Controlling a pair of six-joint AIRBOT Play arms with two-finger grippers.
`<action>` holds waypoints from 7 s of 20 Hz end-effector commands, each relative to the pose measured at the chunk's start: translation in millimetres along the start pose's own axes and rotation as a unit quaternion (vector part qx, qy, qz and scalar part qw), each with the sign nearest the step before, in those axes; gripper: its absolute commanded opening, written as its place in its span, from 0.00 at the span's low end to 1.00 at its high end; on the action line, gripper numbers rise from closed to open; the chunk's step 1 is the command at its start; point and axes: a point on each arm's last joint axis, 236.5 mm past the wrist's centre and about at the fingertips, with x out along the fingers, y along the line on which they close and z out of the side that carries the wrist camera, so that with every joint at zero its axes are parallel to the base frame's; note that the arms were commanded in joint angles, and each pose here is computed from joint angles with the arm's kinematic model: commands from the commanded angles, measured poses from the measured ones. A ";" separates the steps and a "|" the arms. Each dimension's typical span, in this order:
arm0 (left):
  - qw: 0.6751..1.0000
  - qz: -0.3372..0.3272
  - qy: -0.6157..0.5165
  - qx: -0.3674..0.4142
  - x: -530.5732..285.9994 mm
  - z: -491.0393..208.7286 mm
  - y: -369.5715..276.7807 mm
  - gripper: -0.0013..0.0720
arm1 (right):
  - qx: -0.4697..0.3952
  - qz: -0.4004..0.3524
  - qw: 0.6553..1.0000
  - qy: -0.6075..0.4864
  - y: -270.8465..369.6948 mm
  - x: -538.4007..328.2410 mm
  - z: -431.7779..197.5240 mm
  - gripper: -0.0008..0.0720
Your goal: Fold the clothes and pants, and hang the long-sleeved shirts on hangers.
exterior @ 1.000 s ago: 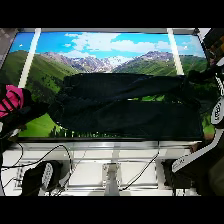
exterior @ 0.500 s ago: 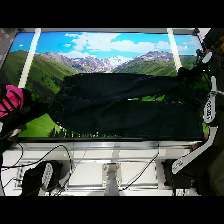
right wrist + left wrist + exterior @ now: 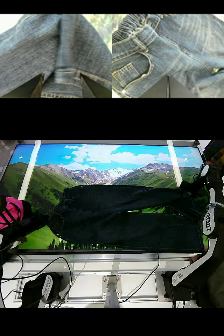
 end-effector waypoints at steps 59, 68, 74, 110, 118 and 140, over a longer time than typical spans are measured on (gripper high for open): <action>1.000 -0.019 -0.005 -0.014 -0.2 2.5 -8.9 0.05 | 0.192 0.307 0.913 0.185 -156.7 24.0 -79.5 0.54; 1.000 -0.021 -0.004 -0.014 0.0 2.2 -10.4 0.05 | 0.179 0.281 0.922 0.196 -139.3 43.4 -78.9 0.54; 1.000 -0.021 -0.004 -0.014 0.0 2.1 -10.5 0.05 | 0.184 0.280 0.923 0.191 -129.5 38.4 -70.4 0.09; 0.968 0.161 0.132 -0.143 34.1 -83.6 124.3 0.80 | 0.070 0.597 0.798 -0.051 -1.5 -190.1 53.8 0.48; 0.970 0.078 0.141 -0.184 95.6 -87.6 120.6 0.80 | 0.025 0.637 0.769 -0.040 51.0 -226.7 42.6 0.67; 0.981 -0.072 0.075 -0.166 125.4 -22.7 63.0 0.04 | -0.040 0.461 0.885 0.058 56.1 -138.1 -8.8 0.03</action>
